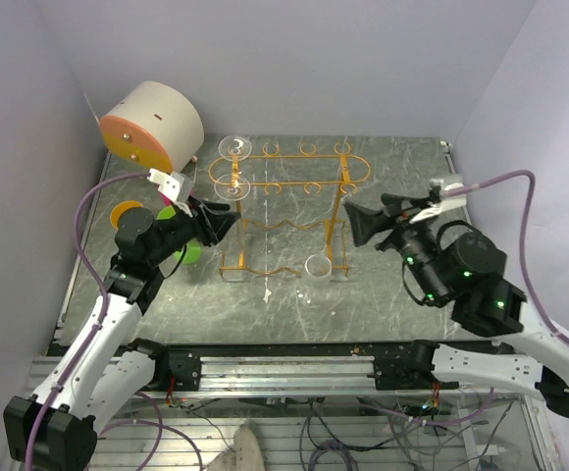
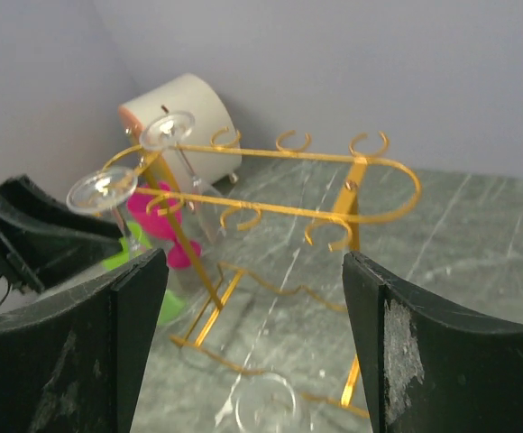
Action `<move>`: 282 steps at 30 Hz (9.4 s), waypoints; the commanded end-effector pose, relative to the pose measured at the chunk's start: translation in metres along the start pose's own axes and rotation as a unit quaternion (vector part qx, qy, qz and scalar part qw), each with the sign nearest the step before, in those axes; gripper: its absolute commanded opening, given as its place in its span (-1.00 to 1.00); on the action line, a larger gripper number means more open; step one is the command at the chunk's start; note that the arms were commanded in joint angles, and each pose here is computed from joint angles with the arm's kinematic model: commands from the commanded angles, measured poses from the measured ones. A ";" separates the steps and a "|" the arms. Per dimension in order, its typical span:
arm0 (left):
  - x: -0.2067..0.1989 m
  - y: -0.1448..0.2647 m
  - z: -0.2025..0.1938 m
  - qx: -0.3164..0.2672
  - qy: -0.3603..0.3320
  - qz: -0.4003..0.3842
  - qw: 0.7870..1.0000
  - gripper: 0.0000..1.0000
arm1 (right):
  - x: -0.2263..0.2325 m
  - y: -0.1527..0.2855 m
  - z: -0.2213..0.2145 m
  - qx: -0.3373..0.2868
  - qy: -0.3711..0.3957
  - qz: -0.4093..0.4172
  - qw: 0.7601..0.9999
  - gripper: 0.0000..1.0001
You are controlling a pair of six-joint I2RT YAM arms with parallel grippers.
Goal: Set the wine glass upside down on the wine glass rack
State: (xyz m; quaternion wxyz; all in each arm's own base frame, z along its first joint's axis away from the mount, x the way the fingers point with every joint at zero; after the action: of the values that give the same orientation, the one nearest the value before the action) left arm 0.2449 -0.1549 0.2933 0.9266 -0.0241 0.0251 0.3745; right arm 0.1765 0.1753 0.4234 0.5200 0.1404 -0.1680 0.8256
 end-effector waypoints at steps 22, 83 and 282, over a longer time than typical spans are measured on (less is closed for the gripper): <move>-0.001 0.089 0.021 0.153 -0.108 0.101 0.977 0.99 | -0.051 0.033 -0.172 0.233 -0.116 -0.178 0.949 0.34; -0.017 0.138 0.077 0.223 -0.054 0.123 0.966 0.96 | -0.075 0.071 -0.246 0.415 -0.092 -0.288 0.858 -1.00; 0.002 -0.009 0.208 -0.097 0.306 -0.050 0.946 -0.87 | 0.189 -0.090 -0.072 -0.168 0.004 0.067 0.983 -0.62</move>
State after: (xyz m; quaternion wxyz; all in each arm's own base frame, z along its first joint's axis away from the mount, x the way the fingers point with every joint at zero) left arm 0.2877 -0.1393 0.4721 0.8088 -0.2545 0.3901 0.3591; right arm 0.1816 0.3872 0.4215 0.5695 -0.0070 -0.2805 0.7726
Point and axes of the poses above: each gripper's point midway between its finger pads, its own y axis back along the fingers, its own x axis along the line the jaws close on, z = x × y, the point moved 4 cm from there along y, back along the fingers, and after that the axes turned 12 degrees about -y, right-handed, at the moved point
